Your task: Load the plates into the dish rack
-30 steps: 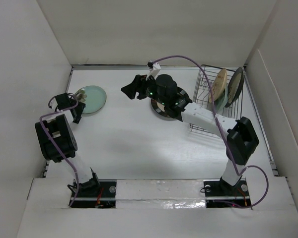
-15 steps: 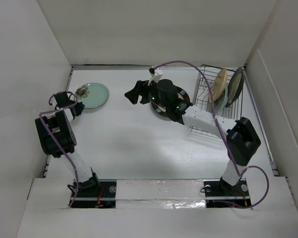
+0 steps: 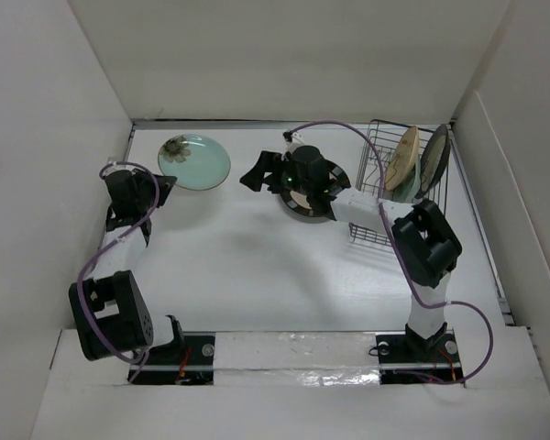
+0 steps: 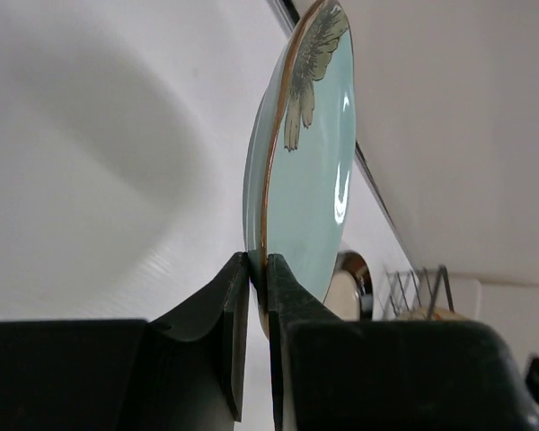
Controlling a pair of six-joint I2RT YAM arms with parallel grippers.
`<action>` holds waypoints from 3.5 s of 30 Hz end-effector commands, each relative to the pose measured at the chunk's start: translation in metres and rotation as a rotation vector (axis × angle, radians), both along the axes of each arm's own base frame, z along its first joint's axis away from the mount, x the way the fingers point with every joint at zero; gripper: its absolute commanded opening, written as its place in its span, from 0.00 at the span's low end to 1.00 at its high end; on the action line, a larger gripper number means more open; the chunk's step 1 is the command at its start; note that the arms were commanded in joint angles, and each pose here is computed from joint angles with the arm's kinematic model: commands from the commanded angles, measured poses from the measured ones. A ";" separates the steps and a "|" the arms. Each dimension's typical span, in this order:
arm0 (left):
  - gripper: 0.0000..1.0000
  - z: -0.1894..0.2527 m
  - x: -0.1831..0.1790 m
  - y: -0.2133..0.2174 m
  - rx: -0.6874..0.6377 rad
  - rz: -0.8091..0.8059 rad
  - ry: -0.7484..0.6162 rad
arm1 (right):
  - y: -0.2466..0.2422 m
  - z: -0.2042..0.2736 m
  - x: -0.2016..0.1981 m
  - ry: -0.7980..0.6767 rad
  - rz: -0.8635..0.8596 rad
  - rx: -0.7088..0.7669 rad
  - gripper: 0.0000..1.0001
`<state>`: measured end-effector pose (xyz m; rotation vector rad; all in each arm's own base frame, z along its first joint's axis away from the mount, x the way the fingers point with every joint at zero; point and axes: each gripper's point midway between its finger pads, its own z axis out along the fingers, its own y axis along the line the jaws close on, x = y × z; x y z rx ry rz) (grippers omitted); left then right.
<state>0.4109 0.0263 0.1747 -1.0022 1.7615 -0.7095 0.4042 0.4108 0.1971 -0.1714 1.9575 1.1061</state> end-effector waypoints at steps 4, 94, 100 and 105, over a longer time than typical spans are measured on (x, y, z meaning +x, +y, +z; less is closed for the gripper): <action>0.00 0.079 -0.022 -0.070 -0.018 -0.247 -0.288 | 0.004 0.024 0.016 0.018 0.056 0.152 1.00; 0.59 0.086 -0.143 -0.254 0.364 -0.929 -0.307 | -0.402 -0.002 0.091 0.028 -1.135 -0.723 0.38; 0.59 0.068 -0.116 -0.264 0.360 -0.915 -0.216 | -0.399 0.048 0.080 -0.056 -1.154 -0.641 0.93; 0.59 0.014 -0.081 -0.272 0.393 -0.900 -0.021 | -0.381 0.098 0.066 -0.160 -1.104 -0.557 1.00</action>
